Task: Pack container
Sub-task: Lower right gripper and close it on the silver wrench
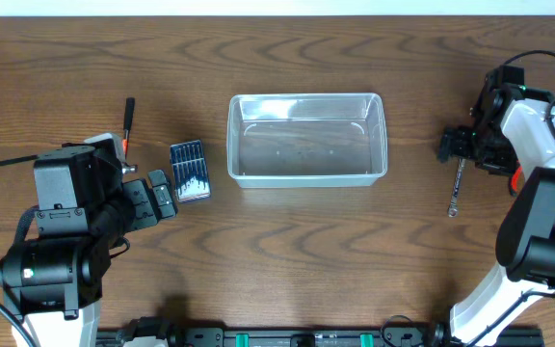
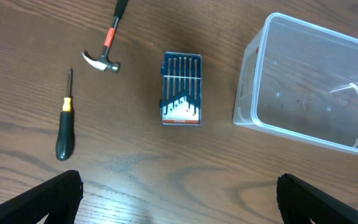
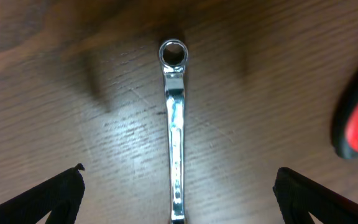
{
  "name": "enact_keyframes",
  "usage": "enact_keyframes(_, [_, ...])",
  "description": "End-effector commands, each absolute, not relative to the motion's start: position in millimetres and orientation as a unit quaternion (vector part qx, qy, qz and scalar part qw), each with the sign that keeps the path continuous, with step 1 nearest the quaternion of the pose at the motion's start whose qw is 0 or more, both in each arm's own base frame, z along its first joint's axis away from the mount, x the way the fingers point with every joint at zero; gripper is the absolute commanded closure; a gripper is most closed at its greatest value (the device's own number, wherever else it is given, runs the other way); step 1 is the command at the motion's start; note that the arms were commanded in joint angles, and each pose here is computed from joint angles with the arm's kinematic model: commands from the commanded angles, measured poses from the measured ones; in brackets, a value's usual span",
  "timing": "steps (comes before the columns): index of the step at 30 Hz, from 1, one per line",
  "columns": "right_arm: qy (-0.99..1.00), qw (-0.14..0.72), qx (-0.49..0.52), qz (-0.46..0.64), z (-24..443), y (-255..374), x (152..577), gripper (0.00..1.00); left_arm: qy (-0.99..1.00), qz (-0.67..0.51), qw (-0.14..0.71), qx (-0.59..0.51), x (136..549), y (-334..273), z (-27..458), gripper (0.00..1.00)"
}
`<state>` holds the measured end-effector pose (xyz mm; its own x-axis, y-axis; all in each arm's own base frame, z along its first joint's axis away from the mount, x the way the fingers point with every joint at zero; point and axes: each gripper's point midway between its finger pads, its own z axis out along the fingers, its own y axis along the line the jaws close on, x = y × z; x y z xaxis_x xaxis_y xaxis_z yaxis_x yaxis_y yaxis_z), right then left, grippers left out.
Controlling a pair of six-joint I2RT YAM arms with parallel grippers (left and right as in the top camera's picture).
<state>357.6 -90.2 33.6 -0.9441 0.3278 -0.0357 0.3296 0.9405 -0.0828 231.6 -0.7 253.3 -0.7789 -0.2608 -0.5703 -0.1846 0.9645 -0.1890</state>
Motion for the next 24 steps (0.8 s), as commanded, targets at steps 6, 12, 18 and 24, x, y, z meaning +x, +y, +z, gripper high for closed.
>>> enact_keyframes(6, [0.986, -0.017, 0.161, -0.044, 11, -91, 353, 0.0, 0.934, -0.056, 0.335, -0.111, 238, 1, 266, 0.02])
enact_keyframes(12, [0.986, -0.028, 0.161, -0.041, 3, -90, 349, 0.03, 0.933, -0.056, 0.339, -0.111, 239, 1, 267, 0.02])
enact_keyframes(18, [0.986, -0.032, 0.161, -0.037, -6, -87, 343, 0.04, 0.933, -0.056, 0.339, -0.111, 239, 1, 267, 0.02])
enact_keyframes(24, [0.988, -0.032, 0.151, -0.025, -17, -82, 338, 0.03, 0.933, -0.056, 0.339, -0.111, 239, 1, 267, 0.02])
